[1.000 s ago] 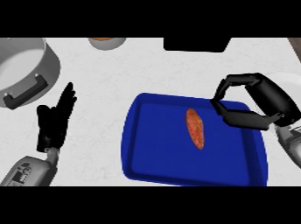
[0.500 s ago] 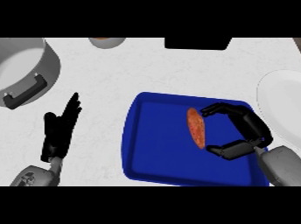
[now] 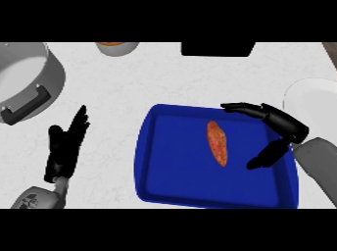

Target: Pick the sweet potato from the tray and place it in the plate

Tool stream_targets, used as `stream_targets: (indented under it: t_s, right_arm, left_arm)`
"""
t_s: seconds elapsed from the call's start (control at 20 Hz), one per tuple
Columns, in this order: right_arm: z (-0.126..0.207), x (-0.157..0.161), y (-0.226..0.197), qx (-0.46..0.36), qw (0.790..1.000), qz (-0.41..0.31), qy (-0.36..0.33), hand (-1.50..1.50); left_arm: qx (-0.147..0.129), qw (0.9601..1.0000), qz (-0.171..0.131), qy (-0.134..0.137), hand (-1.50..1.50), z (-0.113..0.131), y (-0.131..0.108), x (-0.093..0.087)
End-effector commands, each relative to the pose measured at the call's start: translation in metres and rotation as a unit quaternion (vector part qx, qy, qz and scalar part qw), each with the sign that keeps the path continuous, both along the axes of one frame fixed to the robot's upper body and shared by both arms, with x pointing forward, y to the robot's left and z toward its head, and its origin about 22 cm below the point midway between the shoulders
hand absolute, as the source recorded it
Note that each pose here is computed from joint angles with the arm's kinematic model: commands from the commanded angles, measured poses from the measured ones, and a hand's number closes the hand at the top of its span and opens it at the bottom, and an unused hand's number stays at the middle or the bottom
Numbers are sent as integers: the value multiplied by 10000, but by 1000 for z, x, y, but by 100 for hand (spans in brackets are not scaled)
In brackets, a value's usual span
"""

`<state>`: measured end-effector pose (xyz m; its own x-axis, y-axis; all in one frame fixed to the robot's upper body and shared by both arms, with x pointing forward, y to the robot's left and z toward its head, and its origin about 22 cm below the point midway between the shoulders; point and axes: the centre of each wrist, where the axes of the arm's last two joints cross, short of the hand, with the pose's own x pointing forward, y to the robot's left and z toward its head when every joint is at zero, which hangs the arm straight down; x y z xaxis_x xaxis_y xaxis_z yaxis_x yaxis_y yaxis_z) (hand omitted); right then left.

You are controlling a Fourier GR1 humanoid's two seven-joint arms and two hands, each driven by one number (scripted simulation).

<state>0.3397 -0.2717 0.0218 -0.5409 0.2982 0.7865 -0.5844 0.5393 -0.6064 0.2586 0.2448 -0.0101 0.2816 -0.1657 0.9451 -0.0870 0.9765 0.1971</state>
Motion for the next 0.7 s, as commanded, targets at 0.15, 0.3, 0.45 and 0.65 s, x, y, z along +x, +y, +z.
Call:
stream_targets:
  t_s: [0.15,0.3,0.45,0.65]
  right_arm:
    - [26,25,15,-1601,9859,334,-348,-150]
    - [45,39,45,-2348,9703,589,-1,-150]
    - [44,39,42,-2724,9582,831,262,-150]
    - [20,33,69,-2868,9530,922,317,-150]
  left_arm:
    - [-22,9999,117,77,0,-11,-12,-3]
    - [14,10000,80,-10,0,-4,3,5]
    - [11,9999,138,-55,0,-2,8,-1]
    - [59,10000,35,-56,0,-5,0,-12]
